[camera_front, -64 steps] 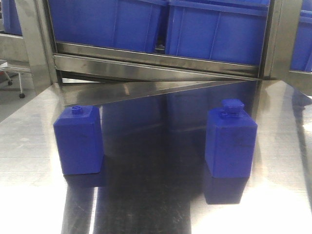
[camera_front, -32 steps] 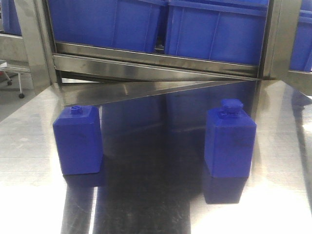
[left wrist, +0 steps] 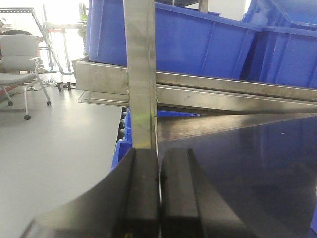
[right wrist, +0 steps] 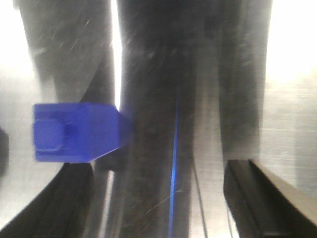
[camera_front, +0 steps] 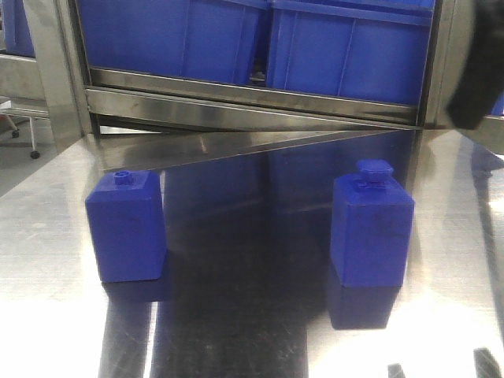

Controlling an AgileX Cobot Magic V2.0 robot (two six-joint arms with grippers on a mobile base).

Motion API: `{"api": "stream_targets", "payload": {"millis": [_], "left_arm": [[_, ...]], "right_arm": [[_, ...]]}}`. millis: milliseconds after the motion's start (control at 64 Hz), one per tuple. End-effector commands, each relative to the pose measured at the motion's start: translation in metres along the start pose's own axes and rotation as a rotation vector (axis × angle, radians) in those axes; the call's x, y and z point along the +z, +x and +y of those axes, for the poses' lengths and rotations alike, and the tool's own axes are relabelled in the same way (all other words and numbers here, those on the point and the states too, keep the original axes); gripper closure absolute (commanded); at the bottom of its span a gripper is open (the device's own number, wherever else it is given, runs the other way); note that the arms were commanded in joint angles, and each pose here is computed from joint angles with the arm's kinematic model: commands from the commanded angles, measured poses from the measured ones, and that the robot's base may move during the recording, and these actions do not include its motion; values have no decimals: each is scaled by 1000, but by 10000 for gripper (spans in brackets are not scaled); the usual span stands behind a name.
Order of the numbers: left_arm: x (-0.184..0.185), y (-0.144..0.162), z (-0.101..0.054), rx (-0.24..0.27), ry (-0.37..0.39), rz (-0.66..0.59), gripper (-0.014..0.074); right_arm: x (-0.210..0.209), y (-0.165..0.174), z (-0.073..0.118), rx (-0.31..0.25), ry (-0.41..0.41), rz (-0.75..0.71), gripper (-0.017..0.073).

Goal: Pick and sort blue part to right shelf
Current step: 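Lower the right gripper over the nearer blue bottle and close on it, then lift the blue bottle with the right gripper off the table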

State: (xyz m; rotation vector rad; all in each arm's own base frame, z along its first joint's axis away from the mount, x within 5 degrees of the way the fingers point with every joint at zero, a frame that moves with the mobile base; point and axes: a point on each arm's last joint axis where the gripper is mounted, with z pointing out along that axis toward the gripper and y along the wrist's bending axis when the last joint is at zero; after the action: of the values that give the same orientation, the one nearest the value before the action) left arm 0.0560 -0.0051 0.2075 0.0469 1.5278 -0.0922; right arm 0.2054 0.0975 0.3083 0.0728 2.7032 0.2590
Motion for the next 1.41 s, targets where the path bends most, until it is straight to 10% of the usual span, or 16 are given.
{"api": "stream_targets", "payload": {"millis": [0,344,1390], "left_arm": [[-1,-1,1,-6,-3,-81,470],[-1,-1,1,-6,-3,-81,470],[-1,-1,1,-6,-3,-81,470]], "right_arm": [[-6,-16,20,-38,-2,12,-53],[22,-35,70,-100,-23,131,-53],[96,-21,78,-85,32,236,-51]]}}
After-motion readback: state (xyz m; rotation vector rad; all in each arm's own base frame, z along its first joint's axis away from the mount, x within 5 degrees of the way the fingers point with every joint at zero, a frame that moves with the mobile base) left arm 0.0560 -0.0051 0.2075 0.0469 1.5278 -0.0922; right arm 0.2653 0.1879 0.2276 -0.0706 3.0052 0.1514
